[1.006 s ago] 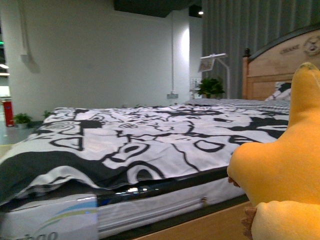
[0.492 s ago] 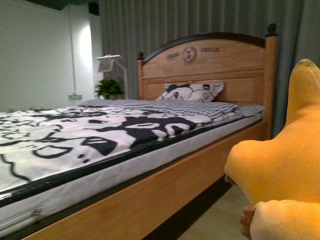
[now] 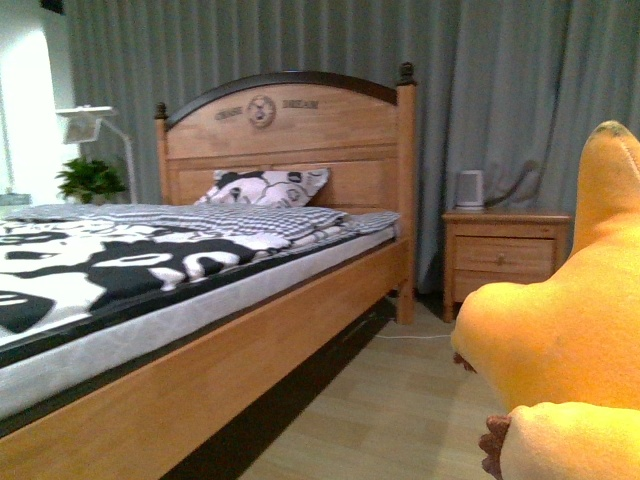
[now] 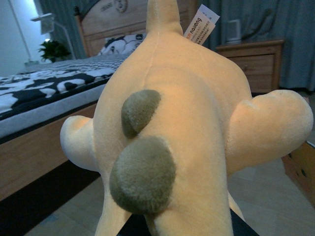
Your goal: Put away toys
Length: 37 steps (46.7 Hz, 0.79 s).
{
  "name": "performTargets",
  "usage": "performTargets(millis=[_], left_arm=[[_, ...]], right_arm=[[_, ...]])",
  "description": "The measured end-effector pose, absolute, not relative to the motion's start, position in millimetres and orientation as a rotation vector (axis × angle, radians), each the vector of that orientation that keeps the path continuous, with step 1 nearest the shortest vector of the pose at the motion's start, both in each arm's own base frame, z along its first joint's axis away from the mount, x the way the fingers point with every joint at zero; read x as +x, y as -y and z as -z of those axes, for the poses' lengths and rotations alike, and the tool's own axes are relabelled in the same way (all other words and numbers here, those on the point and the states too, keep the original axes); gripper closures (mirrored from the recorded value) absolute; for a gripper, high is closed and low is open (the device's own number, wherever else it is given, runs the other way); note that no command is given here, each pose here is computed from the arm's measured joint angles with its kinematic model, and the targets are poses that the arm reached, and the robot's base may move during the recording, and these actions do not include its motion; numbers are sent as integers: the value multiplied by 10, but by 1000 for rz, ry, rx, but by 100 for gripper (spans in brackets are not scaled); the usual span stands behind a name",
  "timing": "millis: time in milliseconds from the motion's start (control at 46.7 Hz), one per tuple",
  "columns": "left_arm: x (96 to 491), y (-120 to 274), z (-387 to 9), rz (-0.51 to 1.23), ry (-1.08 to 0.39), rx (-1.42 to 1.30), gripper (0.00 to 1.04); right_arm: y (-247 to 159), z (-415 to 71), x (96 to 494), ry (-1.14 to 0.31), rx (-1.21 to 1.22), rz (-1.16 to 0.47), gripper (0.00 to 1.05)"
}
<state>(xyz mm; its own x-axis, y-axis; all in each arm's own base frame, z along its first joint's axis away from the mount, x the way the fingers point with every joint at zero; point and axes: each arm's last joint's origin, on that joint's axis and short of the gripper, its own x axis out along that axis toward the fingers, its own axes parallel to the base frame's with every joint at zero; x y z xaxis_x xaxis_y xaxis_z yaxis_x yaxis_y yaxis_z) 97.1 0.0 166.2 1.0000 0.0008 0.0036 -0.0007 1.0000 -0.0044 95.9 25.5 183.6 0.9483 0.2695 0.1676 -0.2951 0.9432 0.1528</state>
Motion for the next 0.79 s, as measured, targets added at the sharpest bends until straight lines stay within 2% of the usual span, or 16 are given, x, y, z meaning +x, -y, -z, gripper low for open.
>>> performTargets(millis=[792], left_arm=[[971,0,-1662,0,4,-4,6]], right_arm=[[-258,-1837,957,146,177,-298,97]])
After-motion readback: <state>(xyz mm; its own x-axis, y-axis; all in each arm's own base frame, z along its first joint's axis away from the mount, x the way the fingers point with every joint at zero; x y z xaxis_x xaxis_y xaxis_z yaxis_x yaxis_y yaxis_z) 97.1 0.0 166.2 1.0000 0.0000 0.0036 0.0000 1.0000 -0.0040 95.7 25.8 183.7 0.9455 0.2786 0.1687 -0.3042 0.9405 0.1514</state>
